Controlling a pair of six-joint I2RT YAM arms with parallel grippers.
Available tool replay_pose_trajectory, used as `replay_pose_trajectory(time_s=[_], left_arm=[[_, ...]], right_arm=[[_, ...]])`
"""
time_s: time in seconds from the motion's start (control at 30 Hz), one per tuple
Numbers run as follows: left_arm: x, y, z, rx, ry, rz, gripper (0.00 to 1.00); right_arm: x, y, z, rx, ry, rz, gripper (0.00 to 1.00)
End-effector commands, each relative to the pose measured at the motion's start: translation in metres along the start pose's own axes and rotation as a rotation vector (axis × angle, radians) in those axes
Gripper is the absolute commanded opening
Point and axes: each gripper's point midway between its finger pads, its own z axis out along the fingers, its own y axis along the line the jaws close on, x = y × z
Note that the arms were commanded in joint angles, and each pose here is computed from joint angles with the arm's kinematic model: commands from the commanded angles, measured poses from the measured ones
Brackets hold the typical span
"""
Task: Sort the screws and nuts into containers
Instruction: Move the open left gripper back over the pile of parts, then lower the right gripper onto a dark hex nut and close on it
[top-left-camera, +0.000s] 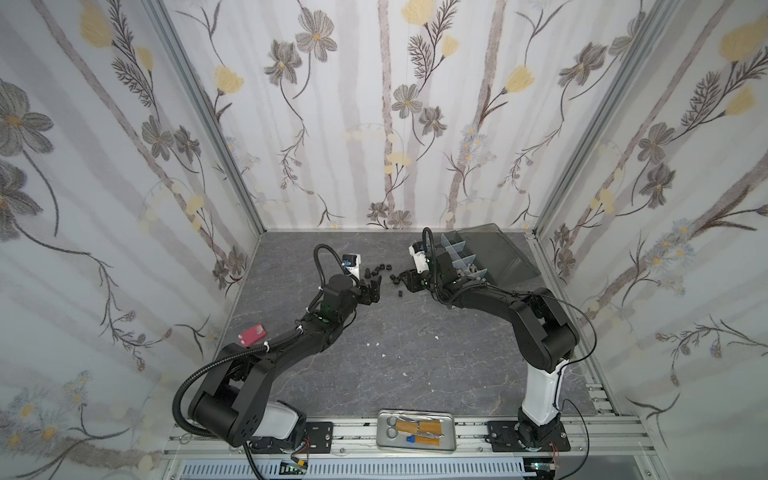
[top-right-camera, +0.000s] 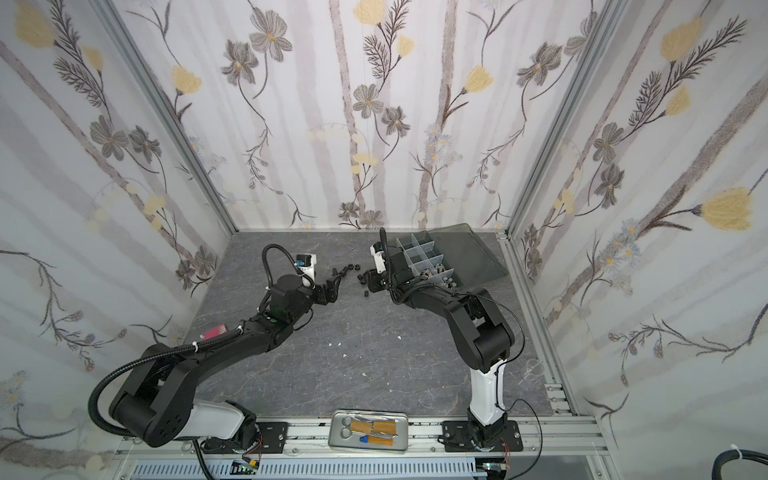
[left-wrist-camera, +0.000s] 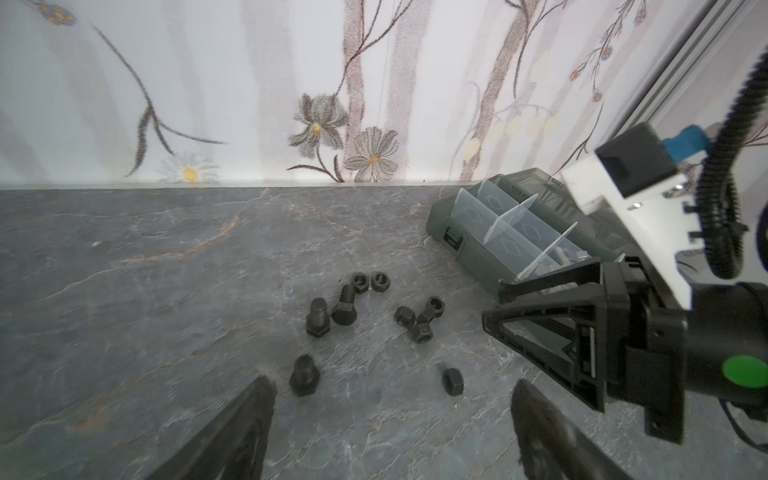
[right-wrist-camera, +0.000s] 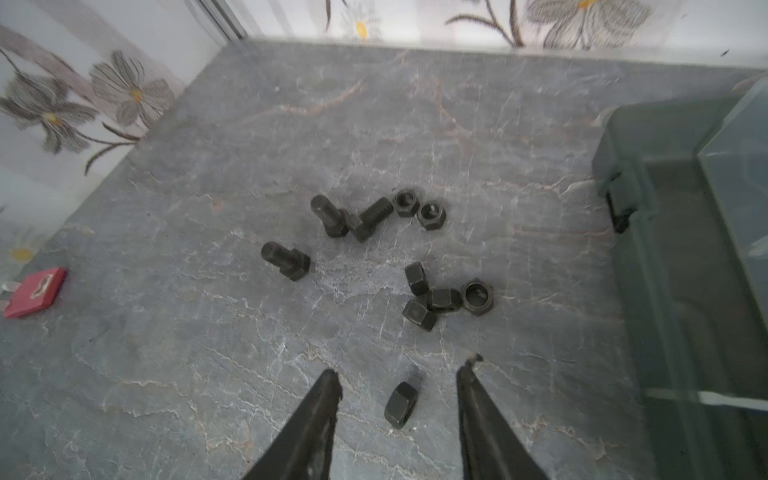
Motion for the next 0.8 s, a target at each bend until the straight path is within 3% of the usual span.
replay_pose_trajectory(time_s=[0.0,0.23,0.57,0.77], left_arm=[[-0.006,0.004,-0.018,0.017,-0.092,0.047,0.96],[0.017,0.009,-0.033,0.037,-0.096,0.044,1.0],[0.014,0.002,-0.025,0.071,-0.114,0.031,1.0],[0.017,0.002,-0.019,0.071,-0.096,0.023,1.0]], right_arm=[[0.024,-0.008,0.013,0.059,0.113,0.006,0.45],[0.045,-0.01,0.031,0.093,0.191,-0.004,0.43],[0.065,-0.013,0.05,0.113,0.254,0.012,0.39],[0.074,-0.012,0.05,0.113,0.28,0.009,0.3]])
